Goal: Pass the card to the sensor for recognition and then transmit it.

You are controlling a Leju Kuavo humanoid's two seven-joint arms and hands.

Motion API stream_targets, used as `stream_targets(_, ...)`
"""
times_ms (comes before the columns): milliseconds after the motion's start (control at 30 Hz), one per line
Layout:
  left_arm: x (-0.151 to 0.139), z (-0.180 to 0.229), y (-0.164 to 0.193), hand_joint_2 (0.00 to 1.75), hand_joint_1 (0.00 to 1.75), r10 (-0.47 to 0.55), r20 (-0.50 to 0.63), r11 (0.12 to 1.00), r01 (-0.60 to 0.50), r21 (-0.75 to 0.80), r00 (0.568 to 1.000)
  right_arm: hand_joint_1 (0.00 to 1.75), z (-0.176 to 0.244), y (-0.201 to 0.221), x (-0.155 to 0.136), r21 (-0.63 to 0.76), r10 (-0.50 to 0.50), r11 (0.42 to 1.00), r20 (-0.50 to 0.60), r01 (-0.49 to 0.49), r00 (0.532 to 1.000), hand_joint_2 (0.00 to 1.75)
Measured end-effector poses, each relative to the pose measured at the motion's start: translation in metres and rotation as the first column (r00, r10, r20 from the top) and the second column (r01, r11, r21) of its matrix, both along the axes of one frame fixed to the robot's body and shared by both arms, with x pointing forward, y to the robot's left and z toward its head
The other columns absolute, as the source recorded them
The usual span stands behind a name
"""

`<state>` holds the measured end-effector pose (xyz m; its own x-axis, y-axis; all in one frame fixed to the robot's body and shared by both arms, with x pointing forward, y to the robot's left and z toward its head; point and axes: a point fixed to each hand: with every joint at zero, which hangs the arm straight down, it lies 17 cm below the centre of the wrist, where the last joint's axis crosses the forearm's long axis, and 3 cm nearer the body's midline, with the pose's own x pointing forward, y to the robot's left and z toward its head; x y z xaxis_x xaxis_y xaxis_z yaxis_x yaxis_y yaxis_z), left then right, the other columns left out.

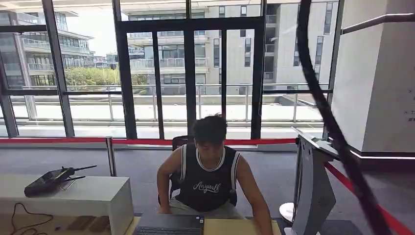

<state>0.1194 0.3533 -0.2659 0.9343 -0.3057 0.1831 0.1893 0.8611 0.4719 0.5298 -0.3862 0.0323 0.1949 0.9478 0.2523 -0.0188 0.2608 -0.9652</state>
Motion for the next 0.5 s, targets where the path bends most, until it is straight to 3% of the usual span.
stream_targets(500, 0.0001, -0.0003, -0.001, 1.75, 0.0, -0.007, -0.001, 1.0, 0.007, -0.004, 1.0, 1.75, -0.0083, 0.0036, -0.0032, -0.003, 0.0, 1.0, -0.016, 0.0, 1.0, 1.75)
